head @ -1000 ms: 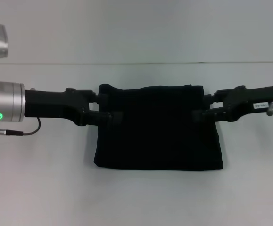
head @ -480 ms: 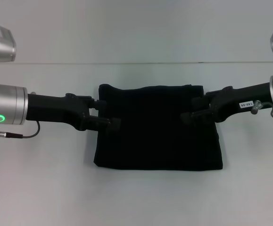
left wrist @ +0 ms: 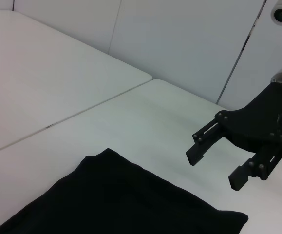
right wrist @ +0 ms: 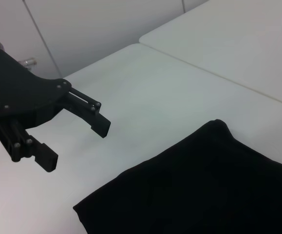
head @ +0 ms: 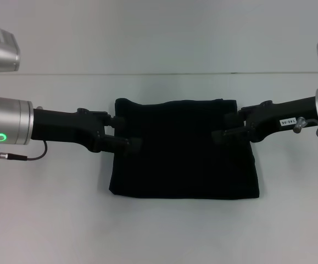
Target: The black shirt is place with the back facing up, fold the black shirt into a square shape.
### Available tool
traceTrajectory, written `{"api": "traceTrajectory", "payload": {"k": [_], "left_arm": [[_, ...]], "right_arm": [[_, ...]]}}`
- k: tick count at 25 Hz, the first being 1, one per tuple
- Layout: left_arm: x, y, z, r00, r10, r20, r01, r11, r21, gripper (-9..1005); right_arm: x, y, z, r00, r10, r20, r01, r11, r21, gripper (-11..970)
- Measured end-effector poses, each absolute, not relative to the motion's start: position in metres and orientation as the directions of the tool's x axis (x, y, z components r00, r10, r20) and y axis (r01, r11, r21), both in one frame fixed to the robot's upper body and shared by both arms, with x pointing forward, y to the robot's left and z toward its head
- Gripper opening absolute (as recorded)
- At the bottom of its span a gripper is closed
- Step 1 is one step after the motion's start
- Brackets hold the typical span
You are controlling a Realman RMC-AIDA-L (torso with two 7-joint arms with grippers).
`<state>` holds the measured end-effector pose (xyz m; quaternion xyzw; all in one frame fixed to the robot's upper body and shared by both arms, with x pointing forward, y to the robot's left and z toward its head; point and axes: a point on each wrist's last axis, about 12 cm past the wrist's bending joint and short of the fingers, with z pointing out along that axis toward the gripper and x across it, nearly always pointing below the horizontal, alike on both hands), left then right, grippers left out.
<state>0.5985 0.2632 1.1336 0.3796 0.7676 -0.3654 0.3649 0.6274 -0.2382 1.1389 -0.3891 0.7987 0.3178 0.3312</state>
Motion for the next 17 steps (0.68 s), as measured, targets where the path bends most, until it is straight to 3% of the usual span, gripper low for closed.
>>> {"api": "traceTrajectory", "payload": {"k": [17], "left_arm": [[0.5985, 0.263, 1.1337, -0.445, 0.316, -0.838, 0.849, 0.445, -0.284, 878]], "right_arm": [[0.6279, -0.2415, 1.1391, -0.485, -0.389, -0.783, -0.821, 0.51, 0.256, 776]]}}
